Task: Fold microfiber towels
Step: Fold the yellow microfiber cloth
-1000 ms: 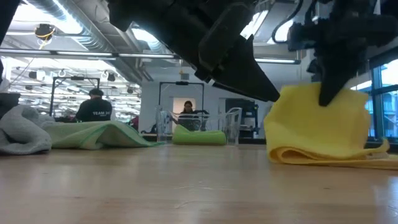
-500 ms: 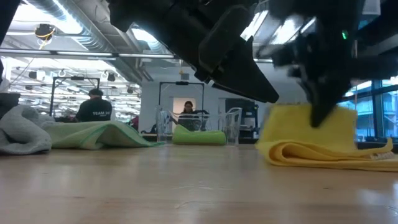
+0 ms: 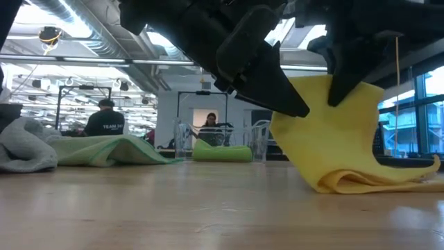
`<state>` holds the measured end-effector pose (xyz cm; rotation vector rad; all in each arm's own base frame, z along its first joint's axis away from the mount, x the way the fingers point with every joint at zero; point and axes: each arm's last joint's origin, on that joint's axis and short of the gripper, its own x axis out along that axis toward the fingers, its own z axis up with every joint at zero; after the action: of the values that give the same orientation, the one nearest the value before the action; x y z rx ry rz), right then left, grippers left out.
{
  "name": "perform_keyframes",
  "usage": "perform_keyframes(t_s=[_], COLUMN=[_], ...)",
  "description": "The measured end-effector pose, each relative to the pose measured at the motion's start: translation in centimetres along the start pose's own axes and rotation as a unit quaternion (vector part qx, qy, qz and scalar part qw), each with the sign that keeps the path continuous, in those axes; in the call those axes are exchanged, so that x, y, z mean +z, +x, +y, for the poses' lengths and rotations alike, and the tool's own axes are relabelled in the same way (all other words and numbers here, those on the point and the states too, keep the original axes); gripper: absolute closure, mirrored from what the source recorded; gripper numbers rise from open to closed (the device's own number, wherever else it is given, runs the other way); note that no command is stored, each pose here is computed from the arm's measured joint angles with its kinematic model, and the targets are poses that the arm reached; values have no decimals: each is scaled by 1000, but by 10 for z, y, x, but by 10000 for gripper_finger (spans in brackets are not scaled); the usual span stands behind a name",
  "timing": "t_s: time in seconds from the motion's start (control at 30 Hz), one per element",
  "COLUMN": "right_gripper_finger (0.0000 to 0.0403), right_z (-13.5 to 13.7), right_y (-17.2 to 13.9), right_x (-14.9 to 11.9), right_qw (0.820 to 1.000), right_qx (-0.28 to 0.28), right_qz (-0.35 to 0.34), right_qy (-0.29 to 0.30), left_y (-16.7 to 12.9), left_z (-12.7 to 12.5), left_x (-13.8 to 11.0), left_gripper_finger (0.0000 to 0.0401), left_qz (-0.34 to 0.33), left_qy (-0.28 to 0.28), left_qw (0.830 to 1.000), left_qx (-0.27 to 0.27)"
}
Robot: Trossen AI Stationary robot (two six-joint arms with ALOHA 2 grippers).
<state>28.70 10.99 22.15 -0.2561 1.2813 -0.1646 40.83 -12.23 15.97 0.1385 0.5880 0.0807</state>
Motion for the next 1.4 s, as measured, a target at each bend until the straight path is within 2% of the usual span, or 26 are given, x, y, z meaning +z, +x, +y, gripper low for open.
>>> perform_keyframes(t_s=[0.17,0.3,0.37,0.53,0.73,0.87,0.97,1.13,1.23,1.4], right_gripper_finger=[394,394,393,393,393,393,393,393,393,393], right_z=[-5,-6,-6,-6,-5,-5,-5,-4,-1,4], right_y=[1,2,2,2,2,2,2,2,0,-1], right_x=[0,0,0,0,0,0,0,0,-1,0], right_qw=[1000,1000,1000,1000,1000,1000,1000,1000,1000,1000], right_qx=[-19,-20,-20,-18,-12,-11,-11,-6,-5,0], right_qz=[5,4,4,6,6,5,5,6,5,-6], right_qy=[0,2,2,6,6,5,6,5,-3,-16], left_y=[-1,-4,1,23,28,26,25,27,27,28], left_z=[-4,-13,-16,0,8,2,-1,11,17,14], left_x=[1,5,0,-20,-20,-15,-16,-33,-37,-31], left_gripper_finger=[266,266,266,266,266,266,266,266,266,266], left_qz=[-7,-29,-21,32,24,-5,-2,83,103,72], left_qy=[0,22,20,-16,-33,-25,-18,-6,-13,-28], left_qw=[1000,994,992,995,995,995,995,997,994,997], left_qx=[-13,-105,-122,-93,-87,-96,-97,-8,27,-5])
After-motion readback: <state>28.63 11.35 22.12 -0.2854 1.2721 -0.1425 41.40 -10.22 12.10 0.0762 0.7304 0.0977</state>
